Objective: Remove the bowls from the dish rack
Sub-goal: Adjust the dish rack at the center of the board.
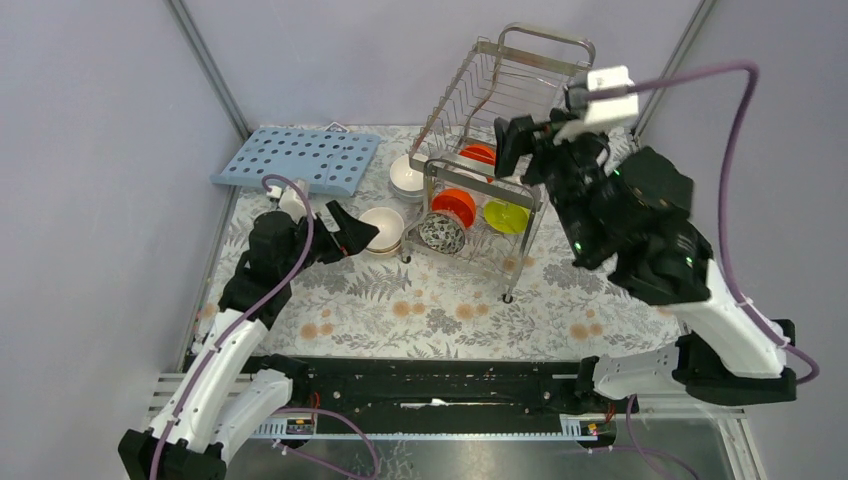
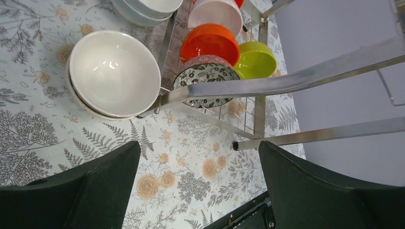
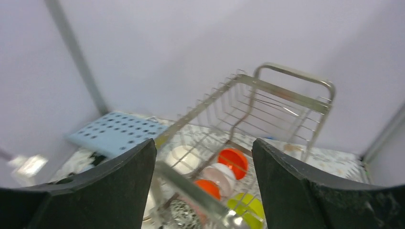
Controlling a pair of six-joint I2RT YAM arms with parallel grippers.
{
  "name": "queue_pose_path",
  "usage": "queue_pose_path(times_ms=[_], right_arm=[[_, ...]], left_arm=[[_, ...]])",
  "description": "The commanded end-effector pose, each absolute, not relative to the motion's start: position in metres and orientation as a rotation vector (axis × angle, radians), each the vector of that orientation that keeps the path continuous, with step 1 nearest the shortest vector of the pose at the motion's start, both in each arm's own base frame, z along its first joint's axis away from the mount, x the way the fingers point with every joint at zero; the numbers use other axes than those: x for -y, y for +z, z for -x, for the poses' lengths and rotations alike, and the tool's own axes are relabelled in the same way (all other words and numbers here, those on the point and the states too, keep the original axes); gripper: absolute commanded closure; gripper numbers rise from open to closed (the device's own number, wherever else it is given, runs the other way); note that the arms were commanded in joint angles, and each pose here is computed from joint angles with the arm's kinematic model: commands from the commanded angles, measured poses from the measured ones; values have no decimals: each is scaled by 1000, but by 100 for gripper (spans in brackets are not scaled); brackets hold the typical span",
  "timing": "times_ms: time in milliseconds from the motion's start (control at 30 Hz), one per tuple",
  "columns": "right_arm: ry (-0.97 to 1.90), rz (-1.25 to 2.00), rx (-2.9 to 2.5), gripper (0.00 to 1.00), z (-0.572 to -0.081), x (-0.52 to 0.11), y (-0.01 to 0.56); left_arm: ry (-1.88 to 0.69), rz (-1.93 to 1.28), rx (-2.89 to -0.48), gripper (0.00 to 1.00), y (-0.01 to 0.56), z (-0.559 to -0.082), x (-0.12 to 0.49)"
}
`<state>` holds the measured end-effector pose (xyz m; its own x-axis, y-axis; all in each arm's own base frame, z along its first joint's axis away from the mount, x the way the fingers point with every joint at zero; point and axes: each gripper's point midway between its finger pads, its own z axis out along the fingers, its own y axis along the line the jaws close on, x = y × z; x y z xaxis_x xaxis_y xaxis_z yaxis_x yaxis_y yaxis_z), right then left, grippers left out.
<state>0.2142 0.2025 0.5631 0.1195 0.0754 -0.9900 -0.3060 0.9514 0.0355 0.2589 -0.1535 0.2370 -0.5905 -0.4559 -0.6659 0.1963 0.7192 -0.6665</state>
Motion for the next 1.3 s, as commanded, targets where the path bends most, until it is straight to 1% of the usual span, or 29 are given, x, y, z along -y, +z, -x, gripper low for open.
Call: queue_pose_path(times_ms=[0,33,133,200,300,433,533,667,833,967,1100,1200,1267], right_arm=[[235,86,-1448,19,-262,-183,560],[217,9,-1450,19,-279,-165,559],[207,-212,-1417,19,-308,-117,553],[192,-354,-1370,19,-318,-78,550],[152,-503,-1312,19,-319,-31,541],[91,-618,-1353,19,-331,1,492],[106,-676,-1406,20,-338,10,437],[86,-716,-1471,19,-339,13,364],[124,-624,-1504,19,-362,3,312],[110,-567,-1604,16,-391,2,270],[176,-610,-1608,13,-413,18,246],[201,-566,-1579,6,-436,25,239],[197,-500,-1530,4,-454,24,245]], left_arm=[[-899,213,-1905,1,269,-260,147],[-893,220,-1908,1,270,-259,146],[-897,248,-1904,1,275,-259,144],[-899,254,-1894,1,279,-259,143],[-887,253,-1897,1,277,-260,143],[-892,245,-1921,1,265,-262,146],[-909,231,-1921,2,261,-263,149],[-950,184,-1898,2,269,-263,156],[-997,111,-1894,2,270,-259,170],[-1000,79,-1903,2,263,-256,176],[-1005,82,-1912,2,255,-256,179],[-1010,92,-1922,1,249,-257,180],[-1009,94,-1923,1,247,-258,181]])
